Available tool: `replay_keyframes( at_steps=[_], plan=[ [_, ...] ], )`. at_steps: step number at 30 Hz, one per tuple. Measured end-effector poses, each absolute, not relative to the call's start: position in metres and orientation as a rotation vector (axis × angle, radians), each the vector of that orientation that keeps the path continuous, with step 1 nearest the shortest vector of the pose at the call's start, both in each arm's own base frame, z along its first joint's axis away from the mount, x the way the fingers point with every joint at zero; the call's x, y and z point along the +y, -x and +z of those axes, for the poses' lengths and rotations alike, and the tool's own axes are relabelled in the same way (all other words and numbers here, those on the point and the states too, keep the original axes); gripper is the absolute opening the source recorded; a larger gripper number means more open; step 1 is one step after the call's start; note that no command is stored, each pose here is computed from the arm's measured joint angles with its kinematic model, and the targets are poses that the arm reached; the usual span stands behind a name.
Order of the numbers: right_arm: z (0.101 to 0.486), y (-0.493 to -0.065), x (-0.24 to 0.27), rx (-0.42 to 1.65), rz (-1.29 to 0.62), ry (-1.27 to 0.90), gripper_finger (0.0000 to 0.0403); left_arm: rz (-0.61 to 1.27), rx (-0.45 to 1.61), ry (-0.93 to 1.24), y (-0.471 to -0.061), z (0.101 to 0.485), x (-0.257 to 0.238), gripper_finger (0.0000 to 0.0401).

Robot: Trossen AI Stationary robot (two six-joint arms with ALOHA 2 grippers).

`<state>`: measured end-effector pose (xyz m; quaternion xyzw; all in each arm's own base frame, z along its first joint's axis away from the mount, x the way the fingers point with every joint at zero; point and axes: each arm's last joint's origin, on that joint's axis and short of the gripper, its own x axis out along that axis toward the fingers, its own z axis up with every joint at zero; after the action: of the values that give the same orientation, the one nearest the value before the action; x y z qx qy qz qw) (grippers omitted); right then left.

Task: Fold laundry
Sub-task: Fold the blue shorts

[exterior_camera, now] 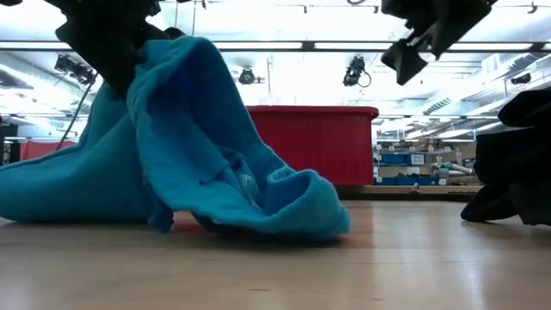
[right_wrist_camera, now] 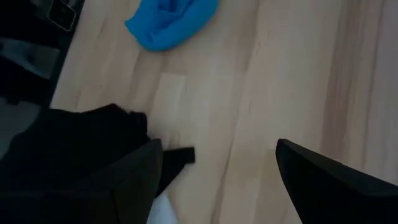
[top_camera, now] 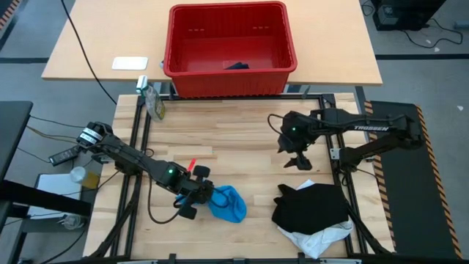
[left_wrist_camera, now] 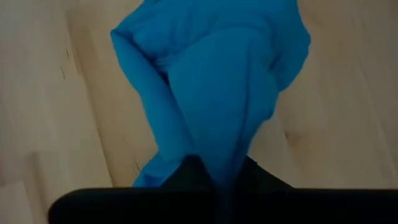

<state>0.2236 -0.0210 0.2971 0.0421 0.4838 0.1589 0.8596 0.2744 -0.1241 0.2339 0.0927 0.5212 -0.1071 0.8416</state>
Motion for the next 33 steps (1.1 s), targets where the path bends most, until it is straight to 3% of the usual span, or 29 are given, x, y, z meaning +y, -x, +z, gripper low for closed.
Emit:
replay_keyframes(
  at_steps=[4, 9, 14, 33],
  plan=[
    [0.293, -0.233, -0.016, 0.936, 0.316, -0.037, 0.0317, -0.195, 1.106, -0.145, -0.274, 0.234, -0.124, 0.0011],
    [0.276, -0.247, -0.006, 0.74, 0.308, -0.186, 0.0315, -0.169, 1.104, -0.101, -0.275, 0.238, -0.125, 0.0011],
    [0.272, -0.264, 0.011, 0.596, 0.231, -0.147, 0.0302, -0.141, 1.072, -0.071, -0.281, 0.246, -0.122, 0.0011],
    [0.255, -0.289, 0.031, 0.634, 0.157, -0.203, 0.0262, -0.007, 1.058, 0.051, -0.299, 0.251, -0.078, 0.0011]
  ],
)
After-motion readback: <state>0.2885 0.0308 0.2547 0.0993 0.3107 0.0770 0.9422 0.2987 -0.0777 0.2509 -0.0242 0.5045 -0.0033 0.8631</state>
